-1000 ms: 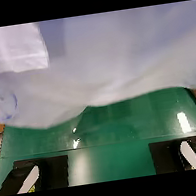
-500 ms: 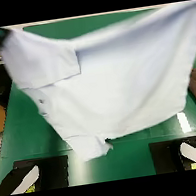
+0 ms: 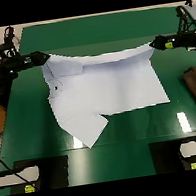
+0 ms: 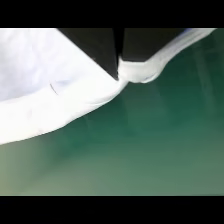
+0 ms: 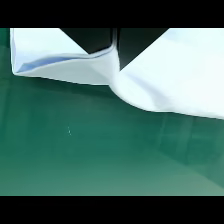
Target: Fold the shirts.
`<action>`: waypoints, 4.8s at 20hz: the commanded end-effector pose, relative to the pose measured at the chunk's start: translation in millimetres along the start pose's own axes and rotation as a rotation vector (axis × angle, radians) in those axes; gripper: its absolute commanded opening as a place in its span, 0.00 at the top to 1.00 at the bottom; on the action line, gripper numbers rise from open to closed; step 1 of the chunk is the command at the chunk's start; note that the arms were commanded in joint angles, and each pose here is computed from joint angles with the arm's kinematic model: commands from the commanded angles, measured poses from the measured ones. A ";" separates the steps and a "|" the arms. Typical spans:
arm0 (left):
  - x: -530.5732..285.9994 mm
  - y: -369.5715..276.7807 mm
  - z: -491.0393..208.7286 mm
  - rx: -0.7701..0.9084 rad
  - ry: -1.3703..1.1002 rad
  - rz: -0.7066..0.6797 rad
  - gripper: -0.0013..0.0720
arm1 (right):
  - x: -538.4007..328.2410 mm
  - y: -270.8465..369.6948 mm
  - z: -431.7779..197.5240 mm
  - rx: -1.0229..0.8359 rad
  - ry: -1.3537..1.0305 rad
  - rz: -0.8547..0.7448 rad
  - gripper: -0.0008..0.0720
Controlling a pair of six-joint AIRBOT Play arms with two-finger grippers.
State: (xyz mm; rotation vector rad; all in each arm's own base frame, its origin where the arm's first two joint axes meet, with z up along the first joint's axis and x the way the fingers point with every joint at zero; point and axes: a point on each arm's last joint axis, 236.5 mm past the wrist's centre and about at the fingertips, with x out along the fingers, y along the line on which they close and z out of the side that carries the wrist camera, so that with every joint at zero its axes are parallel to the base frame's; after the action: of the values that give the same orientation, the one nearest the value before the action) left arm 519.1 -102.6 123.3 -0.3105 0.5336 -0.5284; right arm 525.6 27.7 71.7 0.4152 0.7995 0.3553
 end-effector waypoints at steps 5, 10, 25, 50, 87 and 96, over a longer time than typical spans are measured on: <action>-5.0 -7.8 -51.6 -0.020 0.150 -0.033 0.96 | 6.3 -39.1 -33.6 0.073 0.132 0.018 0.97; -6.3 14.2 -143.4 -0.172 0.272 0.033 0.96 | 13.9 -67.1 -82.7 0.156 0.203 -0.007 0.97; -0.4 16.8 -187.2 -0.134 0.333 0.079 0.95 | 19.1 -74.3 -130.9 0.153 0.291 0.007 0.64; -155.9 -71.0 -326.5 -0.559 0.642 0.043 0.17 | -110.8 -83.9 -166.8 0.282 0.244 -0.089 0.22; -95.0 -107.8 -262.7 -0.438 0.368 0.017 0.95 | -82.8 -84.0 -286.4 0.570 0.615 0.006 0.32; -91.9 -118.6 -214.6 -0.253 0.274 -0.035 0.96 | -78.3 -61.8 -212.4 0.444 0.450 0.041 0.96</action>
State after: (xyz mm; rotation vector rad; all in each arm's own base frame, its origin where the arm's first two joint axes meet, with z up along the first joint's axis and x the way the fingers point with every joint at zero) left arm 272.1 -178.7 7.7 -0.5853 0.9564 -0.4862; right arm 298.6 -22.7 -83.8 0.7704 1.4267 0.2472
